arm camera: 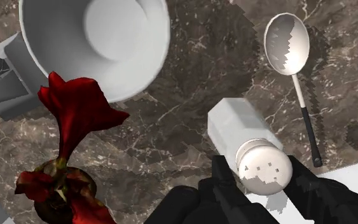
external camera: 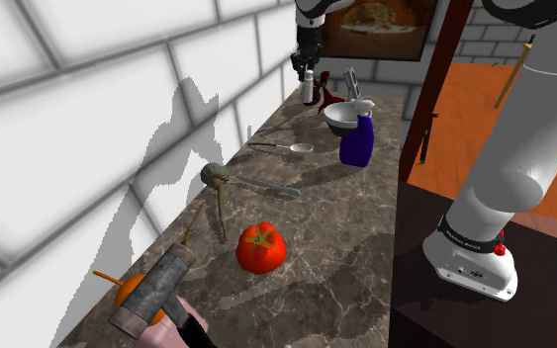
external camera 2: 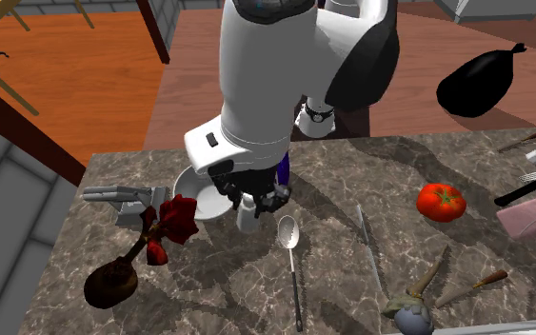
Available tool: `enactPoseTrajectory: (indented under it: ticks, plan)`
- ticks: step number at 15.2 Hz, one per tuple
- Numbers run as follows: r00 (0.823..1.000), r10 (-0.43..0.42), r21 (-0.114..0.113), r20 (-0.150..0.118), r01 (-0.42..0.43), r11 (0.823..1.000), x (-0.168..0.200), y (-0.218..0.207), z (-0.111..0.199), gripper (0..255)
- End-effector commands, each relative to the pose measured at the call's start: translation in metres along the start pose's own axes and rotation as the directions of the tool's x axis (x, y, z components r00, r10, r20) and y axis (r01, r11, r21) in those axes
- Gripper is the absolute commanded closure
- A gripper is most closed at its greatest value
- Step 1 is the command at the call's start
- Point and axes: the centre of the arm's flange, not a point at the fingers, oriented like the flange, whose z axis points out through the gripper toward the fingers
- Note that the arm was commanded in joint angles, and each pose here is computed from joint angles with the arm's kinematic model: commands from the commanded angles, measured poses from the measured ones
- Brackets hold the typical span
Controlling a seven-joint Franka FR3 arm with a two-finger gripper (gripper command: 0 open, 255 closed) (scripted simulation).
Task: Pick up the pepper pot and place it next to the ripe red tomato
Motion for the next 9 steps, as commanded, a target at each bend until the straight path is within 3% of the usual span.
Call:
enactPoseTrajectory:
  ticks: [1,9]
  plan:
    - [1.000,0.001,-0.001,0.000,-0.001,1.000,-0.016,-0.026,-0.004,255]
    - [1.000,0.001,-0.001,0.000,-0.001,1.000,-0.068,-0.116,-0.020,255]
